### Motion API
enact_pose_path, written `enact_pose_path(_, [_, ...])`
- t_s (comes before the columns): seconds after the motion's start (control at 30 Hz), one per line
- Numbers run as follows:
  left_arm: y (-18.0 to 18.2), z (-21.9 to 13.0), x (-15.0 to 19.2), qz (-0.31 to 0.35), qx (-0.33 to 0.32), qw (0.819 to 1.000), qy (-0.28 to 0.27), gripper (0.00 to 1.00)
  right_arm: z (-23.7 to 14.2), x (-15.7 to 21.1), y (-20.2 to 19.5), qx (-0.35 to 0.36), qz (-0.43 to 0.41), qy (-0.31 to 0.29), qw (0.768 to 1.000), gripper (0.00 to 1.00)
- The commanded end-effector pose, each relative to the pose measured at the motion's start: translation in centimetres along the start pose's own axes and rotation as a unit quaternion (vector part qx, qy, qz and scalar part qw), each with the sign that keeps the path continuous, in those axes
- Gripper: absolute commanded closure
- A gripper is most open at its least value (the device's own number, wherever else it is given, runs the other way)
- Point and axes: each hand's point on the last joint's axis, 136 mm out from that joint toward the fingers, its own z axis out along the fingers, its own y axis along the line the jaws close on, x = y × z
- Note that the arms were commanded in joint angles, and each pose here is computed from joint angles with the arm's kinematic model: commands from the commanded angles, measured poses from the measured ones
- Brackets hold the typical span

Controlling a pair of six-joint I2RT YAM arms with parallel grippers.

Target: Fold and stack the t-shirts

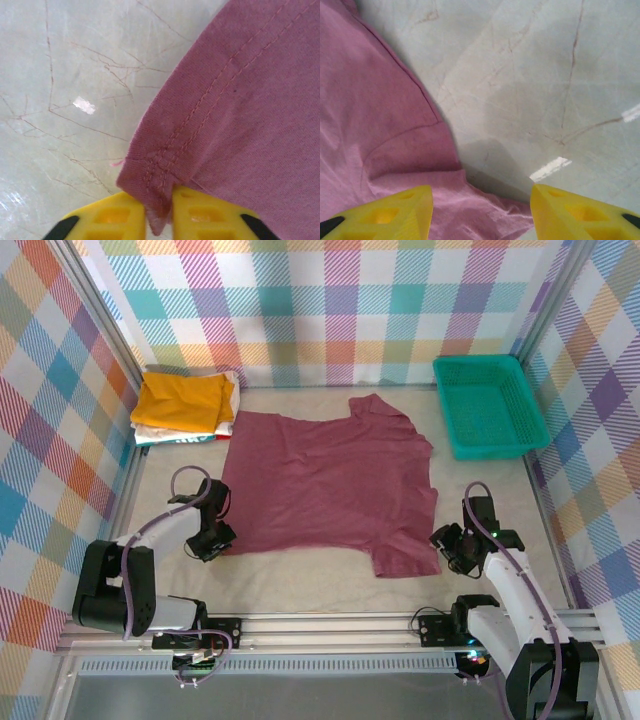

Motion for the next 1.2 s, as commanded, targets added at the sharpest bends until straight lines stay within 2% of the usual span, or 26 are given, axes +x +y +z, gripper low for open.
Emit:
enact_pose_path(0.0, [0.1,-0.6,-1.1,0.002,0.0,1.0,-0.025,0.9,-0.1,2.1,-1.2,0.016,0.016,0.049,0.999,0.46])
enact_pose_path(0.1, [0.2,-0.4,-0.9,0.004,0.0,1.0,-0.023,1.0,-0.3,3.7,-2.2,0.032,0.018,0.082,0.996,0.47])
enact_pose_path(0.2, [0.1,-0.2,-0.9,0.001,0.004,1.0,-0.024,1.0,-0.6,4.6,-3.3,0.053,0.025,0.098,0.993,0.46])
enact_pose_path(0.43, [-0.5,0.0,-0.7,0.002,0.021,1.0,-0.018,1.0,-0.3,4.8,-3.0,0.061,0.027,0.119,0.991,0.45])
enact_pose_path(0.67, [-0.9,-0.4,-0.5,-0.004,0.044,0.999,-0.021,1.0,1.2,4.5,-1.8,0.043,0.032,0.122,0.991,0.47])
enact_pose_path(0.8, [-1.0,-0.7,-0.6,-0.006,0.052,0.998,-0.027,1.0,2.4,4.1,-1.3,0.029,0.031,0.108,0.993,0.56])
enact_pose_path(0.93, [-1.1,-1.1,-0.7,-0.005,0.056,0.998,-0.032,1.0,3.3,4.1,-1.6,0.035,0.029,0.101,0.994,0.58])
enact_pose_path(1.07, [-1.2,-1.1,-0.8,-0.005,0.055,0.998,-0.031,1.0,3.1,3.4,-1.2,0.032,0.021,0.088,0.995,0.81])
enact_pose_path(1.17, [-0.9,-1.3,-0.9,-0.01,0.051,0.998,-0.036,1.0,2.7,3.2,-1.2,0.037,0.019,0.084,0.996,0.91])
